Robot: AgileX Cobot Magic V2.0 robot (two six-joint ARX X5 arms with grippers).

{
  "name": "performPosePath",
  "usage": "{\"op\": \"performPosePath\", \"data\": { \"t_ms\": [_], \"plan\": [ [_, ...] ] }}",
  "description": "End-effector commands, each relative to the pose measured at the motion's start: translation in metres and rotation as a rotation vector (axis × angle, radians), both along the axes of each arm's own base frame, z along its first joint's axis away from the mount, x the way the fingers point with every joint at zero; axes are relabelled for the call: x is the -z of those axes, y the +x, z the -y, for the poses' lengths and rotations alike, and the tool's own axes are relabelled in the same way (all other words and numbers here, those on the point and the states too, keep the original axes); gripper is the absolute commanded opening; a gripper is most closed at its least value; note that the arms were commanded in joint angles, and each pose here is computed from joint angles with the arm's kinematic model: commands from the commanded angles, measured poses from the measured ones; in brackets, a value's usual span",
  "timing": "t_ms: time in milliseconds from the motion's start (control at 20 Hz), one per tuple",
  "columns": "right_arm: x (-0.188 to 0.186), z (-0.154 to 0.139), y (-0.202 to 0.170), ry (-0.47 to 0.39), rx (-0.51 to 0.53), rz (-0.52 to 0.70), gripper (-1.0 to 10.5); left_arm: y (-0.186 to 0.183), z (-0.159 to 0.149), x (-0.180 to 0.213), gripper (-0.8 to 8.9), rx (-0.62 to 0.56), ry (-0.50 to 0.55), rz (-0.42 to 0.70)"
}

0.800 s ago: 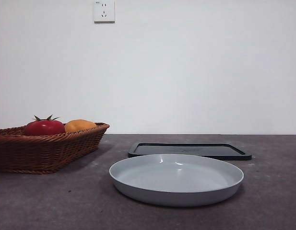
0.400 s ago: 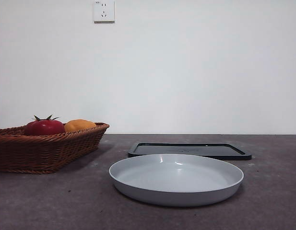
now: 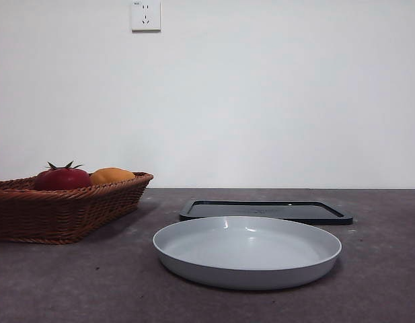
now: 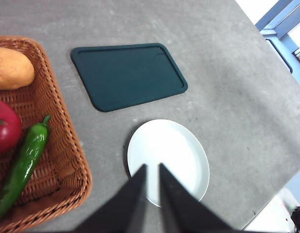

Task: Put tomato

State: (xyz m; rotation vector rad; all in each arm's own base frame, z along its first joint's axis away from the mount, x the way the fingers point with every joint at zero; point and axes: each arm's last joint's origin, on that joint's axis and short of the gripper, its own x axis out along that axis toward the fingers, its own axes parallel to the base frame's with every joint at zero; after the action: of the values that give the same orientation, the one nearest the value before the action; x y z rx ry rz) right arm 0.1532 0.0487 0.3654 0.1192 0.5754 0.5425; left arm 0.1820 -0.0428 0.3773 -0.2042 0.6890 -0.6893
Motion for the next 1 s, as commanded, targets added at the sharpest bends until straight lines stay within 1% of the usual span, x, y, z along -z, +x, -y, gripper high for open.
{"op": "performPosePath", "data": {
  "t_ms": [50, 100, 150, 200, 250, 600, 650, 800, 1000],
  "plan": [
    [-0.006, 0.0, 0.0, -0.015, 0.011, 0.03, 1.6, 0.005, 0.001, -0.004, 2.84, 0.019, 0.007, 0.026],
    [-0.006, 0.0, 0.0, -0.021, 0.022, 0.031, 3.6, 0.006, 0.001, -0.003, 4.56, 0.019, 0.007, 0.021],
    [-0.006, 0.001, 0.001, -0.027, 0.04, 0.032, 5.3, 0.007, 0.001, -0.003, 6.05, 0.019, 0.007, 0.021],
    [-0.006, 0.001, 0.001, -0.036, 0.056, 0.035, 6.7, 0.007, 0.002, -0.003, 7.21, 0.019, 0.007, 0.021],
    [-0.006, 0.001, 0.001, -0.04, 0.064, 0.038, 7.0, 0.007, 0.002, -0.003, 7.51, 0.019, 0.008, 0.022],
    [-0.006, 0.001, 0.001, -0.04, 0.063, 0.039, 7.0, 0.007, 0.001, -0.003, 7.5, 0.018, 0.008, 0.021],
    [-0.006, 0.001, 0.001, -0.04, 0.063, 0.039, 7.0, 0.007, 0.001, -0.003, 7.48, 0.002, 0.019, 0.021],
    [-0.006, 0.001, 0.001, -0.04, 0.063, 0.039, 7.0, 0.017, -0.002, 0.004, 7.48, -0.138, 0.106, -0.016],
    [-0.006, 0.001, 0.001, -0.039, 0.063, 0.039, 7.0, 0.045, -0.001, 0.026, 7.48, -0.223, 0.21, -0.121]
  ]
}}
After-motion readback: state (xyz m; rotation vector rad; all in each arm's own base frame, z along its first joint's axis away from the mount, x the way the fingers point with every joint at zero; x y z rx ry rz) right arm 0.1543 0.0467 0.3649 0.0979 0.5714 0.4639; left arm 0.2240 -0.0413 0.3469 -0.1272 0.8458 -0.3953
